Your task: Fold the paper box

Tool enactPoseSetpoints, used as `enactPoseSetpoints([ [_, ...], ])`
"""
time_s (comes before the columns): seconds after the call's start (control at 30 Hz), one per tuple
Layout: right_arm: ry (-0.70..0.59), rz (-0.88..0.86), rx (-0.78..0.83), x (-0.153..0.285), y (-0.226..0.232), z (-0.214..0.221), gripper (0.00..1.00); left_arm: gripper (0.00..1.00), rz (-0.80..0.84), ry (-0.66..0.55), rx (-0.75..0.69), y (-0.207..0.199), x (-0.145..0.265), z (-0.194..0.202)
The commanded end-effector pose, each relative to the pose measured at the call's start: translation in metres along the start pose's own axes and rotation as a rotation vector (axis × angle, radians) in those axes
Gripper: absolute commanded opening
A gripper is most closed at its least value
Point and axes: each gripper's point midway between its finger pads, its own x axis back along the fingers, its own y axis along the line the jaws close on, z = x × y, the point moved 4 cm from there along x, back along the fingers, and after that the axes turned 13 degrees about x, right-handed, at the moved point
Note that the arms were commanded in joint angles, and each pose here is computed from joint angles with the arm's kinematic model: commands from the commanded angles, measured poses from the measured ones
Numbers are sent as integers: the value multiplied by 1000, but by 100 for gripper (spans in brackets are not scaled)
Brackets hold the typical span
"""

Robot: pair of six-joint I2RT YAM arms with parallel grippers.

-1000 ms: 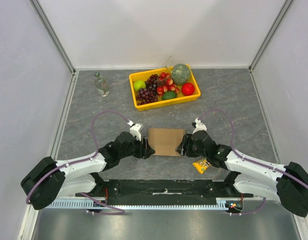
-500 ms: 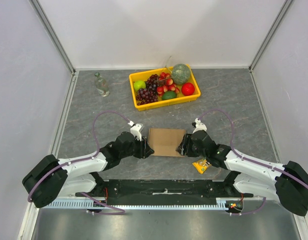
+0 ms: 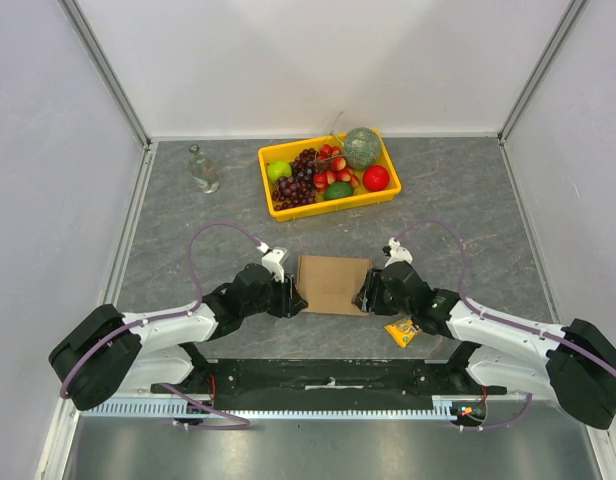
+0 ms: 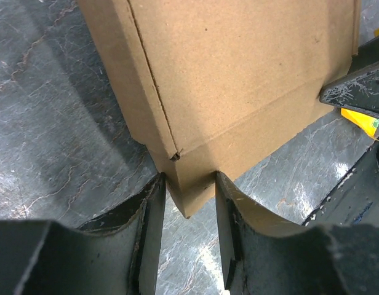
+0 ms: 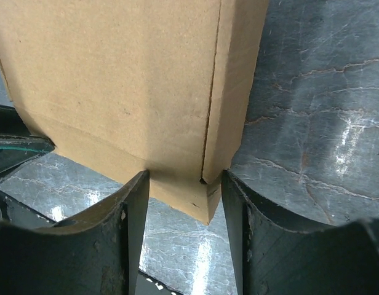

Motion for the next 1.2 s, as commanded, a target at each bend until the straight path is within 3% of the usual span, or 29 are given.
enactPoseSetpoints([
  [0.0, -21, 6, 0, -4, -2, 0, 57, 43, 7, -33, -25, 0, -3, -4],
  [0.17, -32, 6, 8, -3, -2, -2, 59, 44, 13, -44, -28, -2, -1, -6],
  [0.43, -108, 90, 52, 23, -8, -28, 80, 44, 8, -69, -39, -1, 3, -9],
  [0.5, -133, 120, 62, 30, -12, -34, 80, 44, 7, -68, -39, -1, 3, -9],
  [0.57, -173, 123, 75, 35, -10, -44, 77, 44, 7, -67, -40, -1, 3, -9],
  [0.97, -376, 74, 304, 31, 20, -110, 29, 44, 1, -62, -45, 0, 2, -8],
  [1.17, -345, 27, 384, -6, 36, -117, 21, 44, -2, -61, -45, 1, 1, -8],
])
